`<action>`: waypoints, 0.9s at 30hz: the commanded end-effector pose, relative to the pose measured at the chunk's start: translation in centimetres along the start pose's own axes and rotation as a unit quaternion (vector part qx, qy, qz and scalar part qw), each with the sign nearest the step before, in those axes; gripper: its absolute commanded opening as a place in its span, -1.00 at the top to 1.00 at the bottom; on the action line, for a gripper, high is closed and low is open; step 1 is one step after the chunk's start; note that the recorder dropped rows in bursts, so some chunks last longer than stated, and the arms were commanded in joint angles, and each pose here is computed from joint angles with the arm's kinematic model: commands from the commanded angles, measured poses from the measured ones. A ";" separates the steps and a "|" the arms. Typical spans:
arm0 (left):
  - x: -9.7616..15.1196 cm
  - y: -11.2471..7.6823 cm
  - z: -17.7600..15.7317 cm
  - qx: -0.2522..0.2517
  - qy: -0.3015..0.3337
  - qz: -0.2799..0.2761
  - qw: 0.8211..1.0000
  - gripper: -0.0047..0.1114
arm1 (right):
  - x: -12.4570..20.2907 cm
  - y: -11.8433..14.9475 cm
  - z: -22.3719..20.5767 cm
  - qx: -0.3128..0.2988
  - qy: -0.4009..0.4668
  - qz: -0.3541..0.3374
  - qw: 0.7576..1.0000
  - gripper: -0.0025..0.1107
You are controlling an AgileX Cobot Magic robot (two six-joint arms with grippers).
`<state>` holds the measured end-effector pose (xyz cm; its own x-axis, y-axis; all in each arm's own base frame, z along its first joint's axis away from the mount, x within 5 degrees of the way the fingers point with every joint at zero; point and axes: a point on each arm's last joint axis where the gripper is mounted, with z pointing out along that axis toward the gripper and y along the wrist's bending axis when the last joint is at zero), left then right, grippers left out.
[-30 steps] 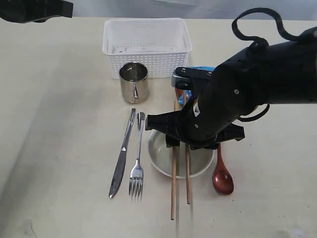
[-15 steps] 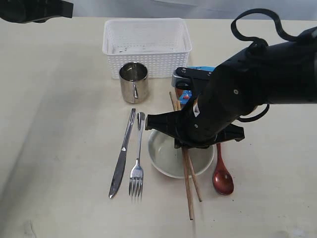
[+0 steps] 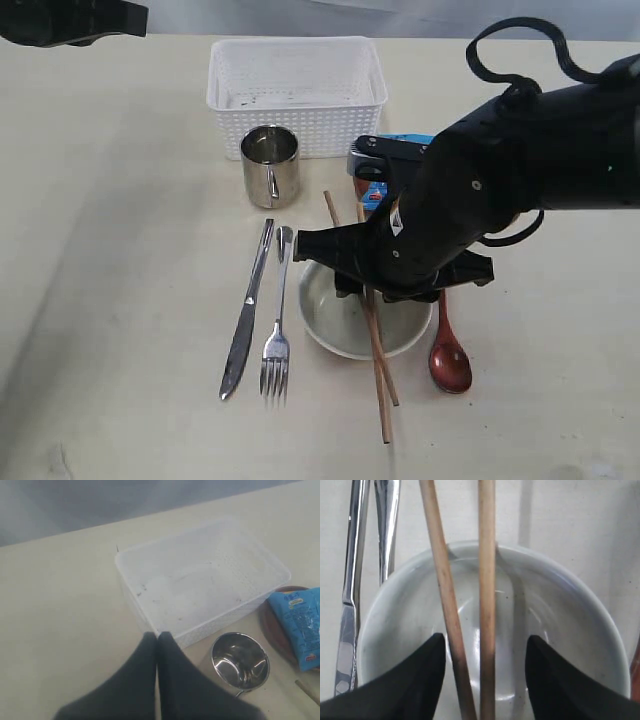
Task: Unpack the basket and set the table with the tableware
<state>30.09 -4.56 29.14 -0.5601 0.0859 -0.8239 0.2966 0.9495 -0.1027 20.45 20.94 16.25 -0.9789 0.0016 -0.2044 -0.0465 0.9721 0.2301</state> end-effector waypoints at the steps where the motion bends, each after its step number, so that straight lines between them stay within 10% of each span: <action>1: 0.1 -0.2 -0.2 0.002 0.000 0.008 1.000 0.92 | 0.2 0.0 0.0 -0.002 0.005 0.010 1.000 0.11; 27: 0.1 -0.3 -0.2 0.005 0.003 0.008 1.000 0.92 | 0.9 0.8 0.0 -0.011 0.009 0.029 0.999 0.11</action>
<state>30.05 -4.60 29.11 -0.5641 0.0891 -0.8209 0.3018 0.9476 -0.1046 19.38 21.95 16.24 -0.9863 0.0392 -0.1603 -0.0053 0.9633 0.2683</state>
